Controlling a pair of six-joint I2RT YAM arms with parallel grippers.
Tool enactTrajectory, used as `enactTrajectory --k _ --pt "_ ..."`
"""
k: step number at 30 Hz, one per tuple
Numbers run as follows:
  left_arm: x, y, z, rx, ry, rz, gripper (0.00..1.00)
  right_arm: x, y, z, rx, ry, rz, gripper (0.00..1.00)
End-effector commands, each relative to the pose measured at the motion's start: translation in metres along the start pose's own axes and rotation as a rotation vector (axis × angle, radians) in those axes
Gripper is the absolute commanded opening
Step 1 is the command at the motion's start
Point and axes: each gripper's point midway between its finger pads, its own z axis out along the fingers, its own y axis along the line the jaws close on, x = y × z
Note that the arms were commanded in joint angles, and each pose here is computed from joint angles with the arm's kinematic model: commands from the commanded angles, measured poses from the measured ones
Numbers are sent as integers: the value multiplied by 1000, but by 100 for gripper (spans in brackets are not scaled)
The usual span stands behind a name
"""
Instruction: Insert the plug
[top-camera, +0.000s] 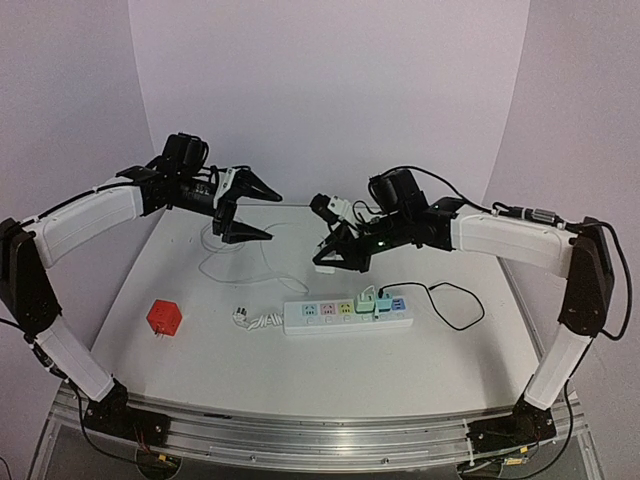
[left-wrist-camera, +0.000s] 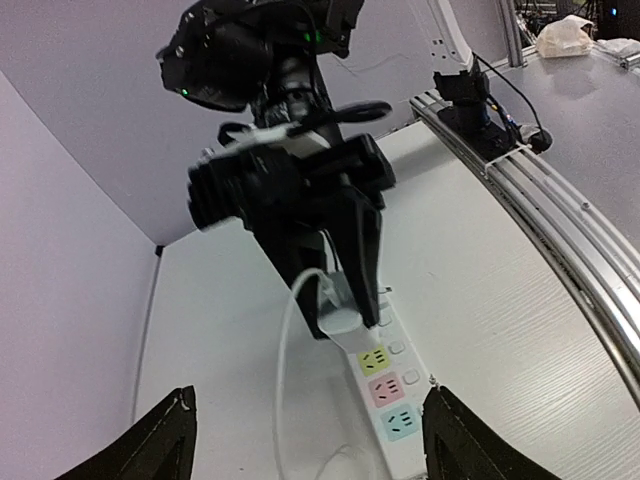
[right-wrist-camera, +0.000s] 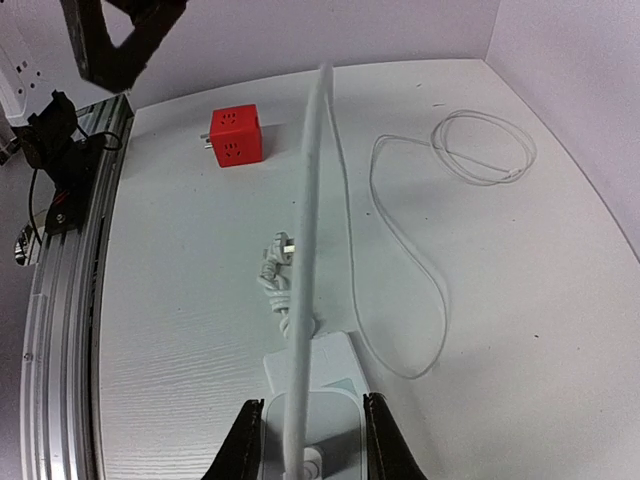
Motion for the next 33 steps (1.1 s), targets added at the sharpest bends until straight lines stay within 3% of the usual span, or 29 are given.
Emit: enactTrajectory --k 1,9,15,24,33 --pt "-7 -15 -1 18 -51 -91 79 -15 6 -36 -18 -69 -17 0" --pt "8 -45 54 47 -88 -205 79 -15 16 -55 -31 -88 -40 0" --pt "18 -22 86 -71 -143 -322 78 -25 29 -72 -51 -128 -59 0" --pt "-5 -29 121 -9 -248 -386 60 -29 42 -85 -73 -157 -83 0" --pt "-16 -29 129 5 -299 -408 52 -33 37 -82 -66 -158 -103 0"
